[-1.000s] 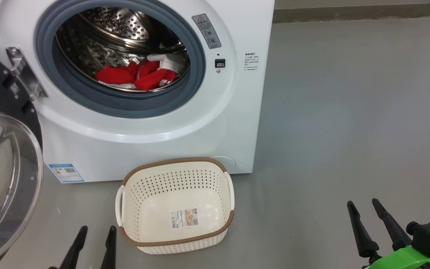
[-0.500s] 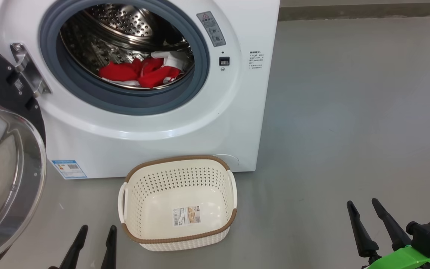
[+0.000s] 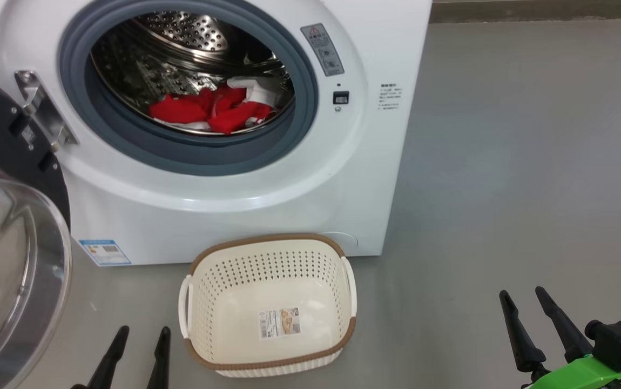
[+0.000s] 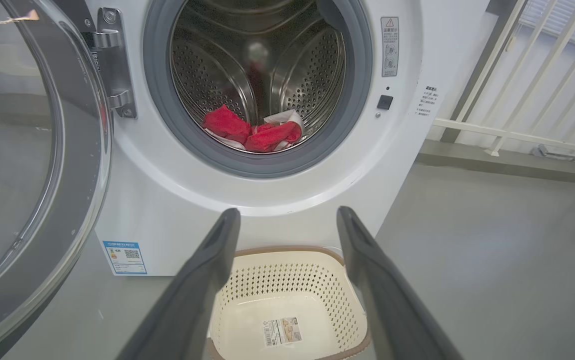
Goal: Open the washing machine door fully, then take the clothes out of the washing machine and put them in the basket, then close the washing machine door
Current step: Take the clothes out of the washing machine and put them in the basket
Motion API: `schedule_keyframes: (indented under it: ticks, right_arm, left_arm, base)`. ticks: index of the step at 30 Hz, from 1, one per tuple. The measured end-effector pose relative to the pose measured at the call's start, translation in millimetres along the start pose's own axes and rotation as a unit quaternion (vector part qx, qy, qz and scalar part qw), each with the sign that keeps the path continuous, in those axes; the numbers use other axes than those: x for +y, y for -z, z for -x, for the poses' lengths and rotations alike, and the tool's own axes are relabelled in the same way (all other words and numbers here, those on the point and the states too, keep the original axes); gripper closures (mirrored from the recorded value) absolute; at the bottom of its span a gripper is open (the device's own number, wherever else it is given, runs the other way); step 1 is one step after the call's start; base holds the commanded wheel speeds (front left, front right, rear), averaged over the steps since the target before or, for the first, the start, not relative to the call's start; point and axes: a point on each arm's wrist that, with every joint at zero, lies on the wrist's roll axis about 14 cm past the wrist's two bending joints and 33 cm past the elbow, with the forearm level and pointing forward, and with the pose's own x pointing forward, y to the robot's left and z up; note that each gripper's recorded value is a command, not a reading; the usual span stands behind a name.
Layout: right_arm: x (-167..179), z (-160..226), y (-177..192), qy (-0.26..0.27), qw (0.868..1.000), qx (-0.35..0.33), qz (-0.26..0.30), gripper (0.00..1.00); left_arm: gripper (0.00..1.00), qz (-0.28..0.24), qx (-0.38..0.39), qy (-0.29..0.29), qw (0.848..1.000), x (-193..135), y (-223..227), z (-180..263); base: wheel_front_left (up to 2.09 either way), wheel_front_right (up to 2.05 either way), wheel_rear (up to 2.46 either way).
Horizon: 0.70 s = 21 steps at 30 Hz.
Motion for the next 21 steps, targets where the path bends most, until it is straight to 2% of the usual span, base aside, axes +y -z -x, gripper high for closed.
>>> schedule_keyframes:
  ticks: [8, 21]
  right_arm:
    - [0, -1, 2, 0.0, 1.0, 0.004, -0.001, 0.0]
    - [-1, -4, 7, 0.002, 1.0, 0.011, -0.002, 0.0]
  left_arm:
    - [0.0, -0.003, -0.006, 0.004, 1.0, -1, -4, -7]
    - [0.0, 0.0, 0.017, 0.003, 1.0, -3, 11, -8]
  base:
    - [0.85, -0.97, 0.11]
    - [0.04, -0.04, 0.0]
